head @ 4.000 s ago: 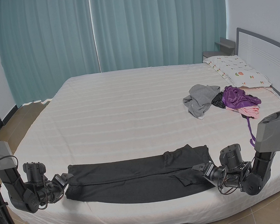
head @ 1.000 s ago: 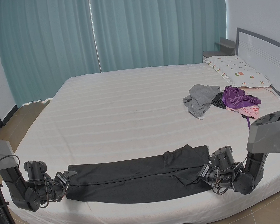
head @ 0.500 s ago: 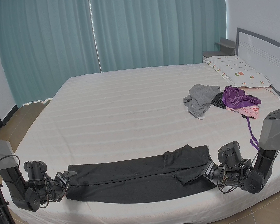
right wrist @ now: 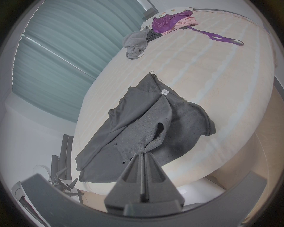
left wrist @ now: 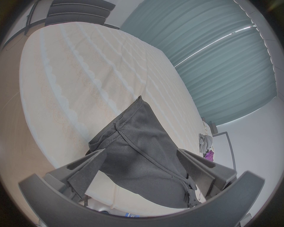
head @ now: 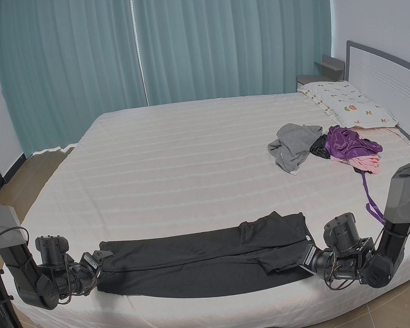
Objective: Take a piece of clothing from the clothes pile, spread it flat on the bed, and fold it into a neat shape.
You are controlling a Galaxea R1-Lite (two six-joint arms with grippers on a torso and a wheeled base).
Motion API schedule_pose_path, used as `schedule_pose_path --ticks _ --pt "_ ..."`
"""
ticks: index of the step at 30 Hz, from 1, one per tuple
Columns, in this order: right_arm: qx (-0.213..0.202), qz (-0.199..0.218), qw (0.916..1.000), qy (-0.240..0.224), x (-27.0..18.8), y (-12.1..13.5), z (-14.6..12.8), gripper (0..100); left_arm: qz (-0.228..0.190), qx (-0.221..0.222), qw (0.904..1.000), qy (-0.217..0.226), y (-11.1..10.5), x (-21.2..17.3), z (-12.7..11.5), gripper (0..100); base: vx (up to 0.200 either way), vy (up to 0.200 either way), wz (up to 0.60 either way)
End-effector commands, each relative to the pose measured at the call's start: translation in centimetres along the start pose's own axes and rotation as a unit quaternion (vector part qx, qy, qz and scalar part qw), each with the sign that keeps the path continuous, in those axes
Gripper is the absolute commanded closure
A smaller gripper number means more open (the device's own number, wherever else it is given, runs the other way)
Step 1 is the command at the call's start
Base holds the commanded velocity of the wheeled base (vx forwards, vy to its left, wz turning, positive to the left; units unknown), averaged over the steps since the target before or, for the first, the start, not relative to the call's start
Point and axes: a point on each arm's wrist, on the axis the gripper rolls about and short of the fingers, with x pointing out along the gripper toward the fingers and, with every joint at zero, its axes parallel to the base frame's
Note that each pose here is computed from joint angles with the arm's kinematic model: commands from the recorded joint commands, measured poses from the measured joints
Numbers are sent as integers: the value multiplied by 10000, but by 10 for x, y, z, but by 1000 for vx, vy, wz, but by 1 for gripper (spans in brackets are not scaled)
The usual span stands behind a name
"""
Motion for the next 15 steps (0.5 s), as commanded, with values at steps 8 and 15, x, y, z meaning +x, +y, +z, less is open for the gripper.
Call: schedule_pose_path --ticks 8,15 --pt "-153 -236 9995 140 9 -11 -5 0 5 -4 10000 3 0 0 0 0 0 0 0" --pt "57 8 9997 -251 -2 -4 18 0 1 -12 10000 9 0 0 0 0 0 0 0"
